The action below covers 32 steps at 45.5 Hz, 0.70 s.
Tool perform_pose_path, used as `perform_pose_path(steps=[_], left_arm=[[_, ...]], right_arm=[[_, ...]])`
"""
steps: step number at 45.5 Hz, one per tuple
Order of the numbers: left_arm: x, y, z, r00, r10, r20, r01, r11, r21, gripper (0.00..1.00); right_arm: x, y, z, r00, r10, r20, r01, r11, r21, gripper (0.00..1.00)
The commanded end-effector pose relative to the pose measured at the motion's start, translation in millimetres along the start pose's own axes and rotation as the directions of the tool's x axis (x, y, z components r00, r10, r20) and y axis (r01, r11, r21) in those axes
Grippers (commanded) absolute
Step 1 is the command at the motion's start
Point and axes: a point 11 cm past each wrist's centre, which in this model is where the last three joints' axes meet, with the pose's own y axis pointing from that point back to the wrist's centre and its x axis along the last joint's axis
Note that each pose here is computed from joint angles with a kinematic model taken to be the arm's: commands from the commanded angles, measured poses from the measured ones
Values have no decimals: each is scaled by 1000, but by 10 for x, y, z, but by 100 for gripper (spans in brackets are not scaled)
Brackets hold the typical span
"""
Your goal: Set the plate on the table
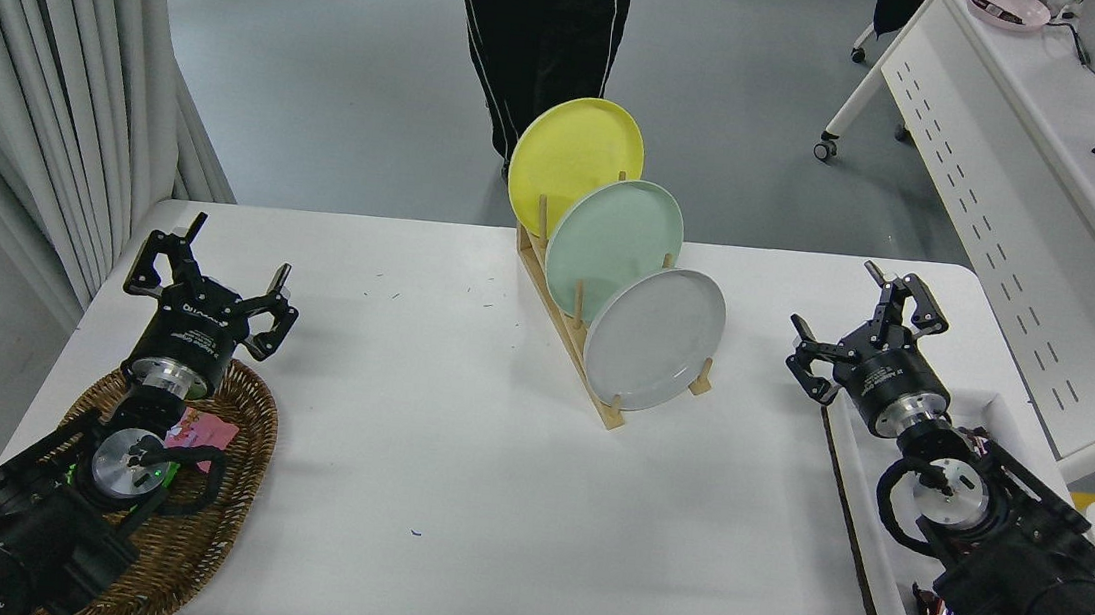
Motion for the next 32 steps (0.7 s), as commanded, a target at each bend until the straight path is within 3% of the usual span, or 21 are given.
perform_pose_path(steps=[1,32], left_arm=[[0,-1,3,1000,0,-1,0,1000,-1,100],[0,0,2,1000,0,0,0,1000,-2,100]], right_arm=[[1,7,16,1000,-2,0,2,1000,-4,100],[-35,-22,-1,1000,-4,-10,4,1000,-4,100]])
